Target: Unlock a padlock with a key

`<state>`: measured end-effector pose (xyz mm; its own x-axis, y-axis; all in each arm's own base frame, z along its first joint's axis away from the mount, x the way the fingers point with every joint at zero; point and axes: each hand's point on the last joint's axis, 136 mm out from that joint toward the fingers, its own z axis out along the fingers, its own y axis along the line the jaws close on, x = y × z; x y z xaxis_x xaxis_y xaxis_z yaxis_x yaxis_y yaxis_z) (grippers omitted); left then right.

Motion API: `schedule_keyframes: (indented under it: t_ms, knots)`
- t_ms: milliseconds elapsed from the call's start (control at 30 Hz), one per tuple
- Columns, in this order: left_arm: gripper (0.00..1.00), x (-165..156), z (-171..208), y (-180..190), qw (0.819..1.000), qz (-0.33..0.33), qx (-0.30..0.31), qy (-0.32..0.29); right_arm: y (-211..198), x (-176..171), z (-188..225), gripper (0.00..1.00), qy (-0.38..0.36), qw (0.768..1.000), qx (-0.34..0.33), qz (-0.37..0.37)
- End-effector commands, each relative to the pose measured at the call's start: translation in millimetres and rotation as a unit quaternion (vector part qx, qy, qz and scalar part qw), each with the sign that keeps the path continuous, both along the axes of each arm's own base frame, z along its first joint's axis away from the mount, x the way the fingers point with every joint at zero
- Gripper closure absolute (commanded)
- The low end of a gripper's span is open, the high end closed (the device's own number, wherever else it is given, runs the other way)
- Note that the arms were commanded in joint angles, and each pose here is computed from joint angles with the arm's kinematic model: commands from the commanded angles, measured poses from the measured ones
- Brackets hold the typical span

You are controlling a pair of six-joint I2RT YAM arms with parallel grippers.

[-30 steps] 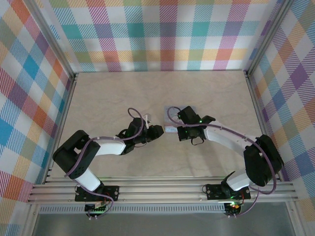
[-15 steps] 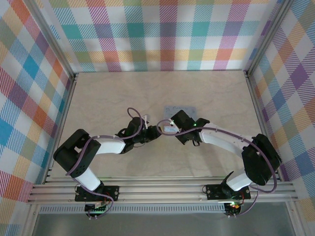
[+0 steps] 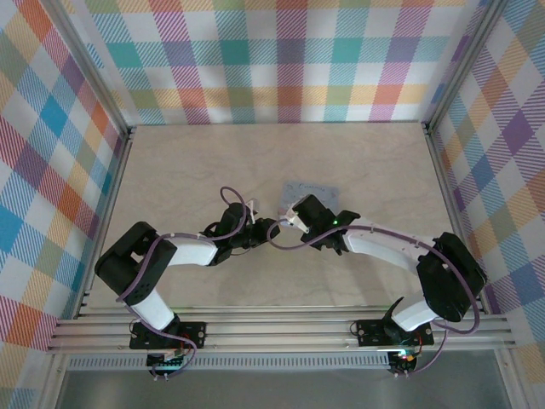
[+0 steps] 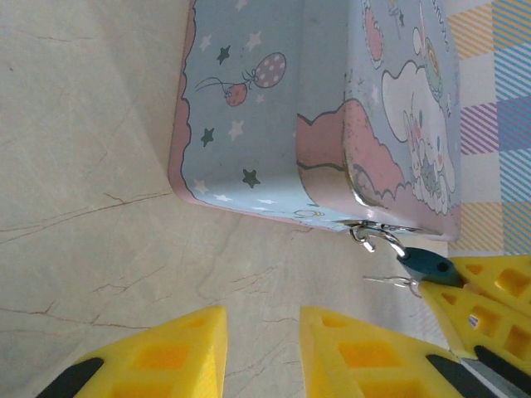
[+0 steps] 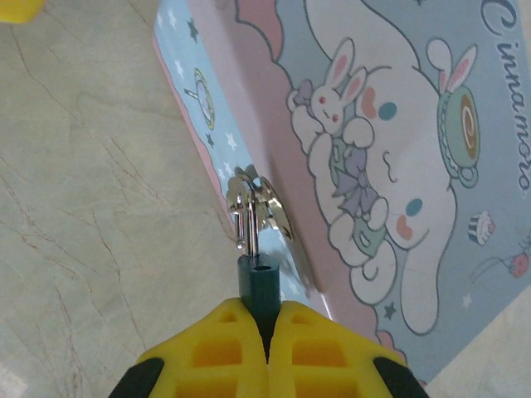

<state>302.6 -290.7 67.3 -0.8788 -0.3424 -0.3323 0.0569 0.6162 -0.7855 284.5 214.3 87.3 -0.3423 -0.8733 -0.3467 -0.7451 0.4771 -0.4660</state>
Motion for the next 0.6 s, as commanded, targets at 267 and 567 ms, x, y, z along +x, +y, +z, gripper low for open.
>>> schedule_keyframes:
  t_ms: [267,567]
  knots:
    - [0.72,0,-1,7,1.000,0.007,-0.005,0.004,25,0,5,1.00,-0.068,0.993,0.028,0.097]
    - [0.72,0,1,13,1.000,0.013,-0.001,0.001,28,17,15,1.00,-0.116,0.988,0.011,0.103]
